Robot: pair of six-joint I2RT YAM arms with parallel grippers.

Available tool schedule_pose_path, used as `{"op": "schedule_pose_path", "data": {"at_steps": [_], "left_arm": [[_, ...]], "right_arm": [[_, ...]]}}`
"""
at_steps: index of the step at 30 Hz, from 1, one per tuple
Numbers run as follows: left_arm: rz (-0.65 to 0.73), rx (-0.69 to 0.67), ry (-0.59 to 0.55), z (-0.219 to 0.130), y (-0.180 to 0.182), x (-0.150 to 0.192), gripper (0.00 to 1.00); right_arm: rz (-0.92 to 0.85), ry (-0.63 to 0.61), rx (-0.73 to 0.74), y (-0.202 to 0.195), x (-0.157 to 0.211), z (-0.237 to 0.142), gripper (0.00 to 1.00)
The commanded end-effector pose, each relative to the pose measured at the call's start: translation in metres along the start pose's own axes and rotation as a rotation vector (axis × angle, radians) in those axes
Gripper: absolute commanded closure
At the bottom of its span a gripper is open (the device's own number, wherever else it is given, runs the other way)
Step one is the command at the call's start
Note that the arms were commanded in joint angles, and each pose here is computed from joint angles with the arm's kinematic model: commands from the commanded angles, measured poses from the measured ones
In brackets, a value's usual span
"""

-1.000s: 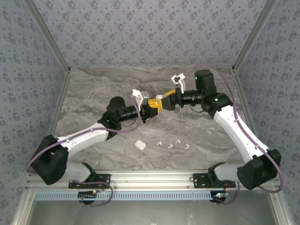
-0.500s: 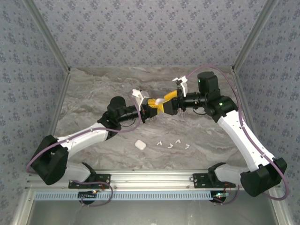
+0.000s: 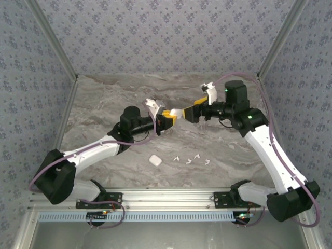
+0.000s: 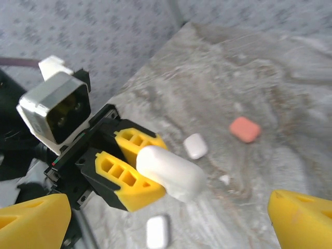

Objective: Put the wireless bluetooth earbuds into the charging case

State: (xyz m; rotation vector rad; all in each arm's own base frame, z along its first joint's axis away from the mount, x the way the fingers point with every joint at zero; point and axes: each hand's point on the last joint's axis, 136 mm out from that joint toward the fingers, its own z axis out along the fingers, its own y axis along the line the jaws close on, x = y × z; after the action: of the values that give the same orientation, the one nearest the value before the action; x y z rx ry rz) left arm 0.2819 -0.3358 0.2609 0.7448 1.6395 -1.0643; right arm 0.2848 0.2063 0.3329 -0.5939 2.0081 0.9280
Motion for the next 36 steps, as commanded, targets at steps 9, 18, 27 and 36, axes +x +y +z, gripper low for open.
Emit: {"op": "schedule_pose_path", "data": {"at_steps": [9,18,27,36], "left_arm": [[-0.355,-0.281,0.194,0.035,0.104,0.057,0.96],[-0.522,-0.333,0.328,0.081,0.148,0.105,0.94],[-0.599,-0.377,0.368,0.101,0.171,0.131,0.85],[-0.65,-0.387,0.38,0.101,0.184,0.146,0.69]], "right_arm": [[0.224,-0.197,0.212,-0.063,0.003,-0.03,0.0],[0.242,-0.192,0.304,-0.077,0.017,-0.039,0.0],[0.249,-0.196,0.338,-0.081,0.021,-0.043,0.0],[0.255,-0.182,0.336,-0.082,0.026,-0.041,0.0]]}}
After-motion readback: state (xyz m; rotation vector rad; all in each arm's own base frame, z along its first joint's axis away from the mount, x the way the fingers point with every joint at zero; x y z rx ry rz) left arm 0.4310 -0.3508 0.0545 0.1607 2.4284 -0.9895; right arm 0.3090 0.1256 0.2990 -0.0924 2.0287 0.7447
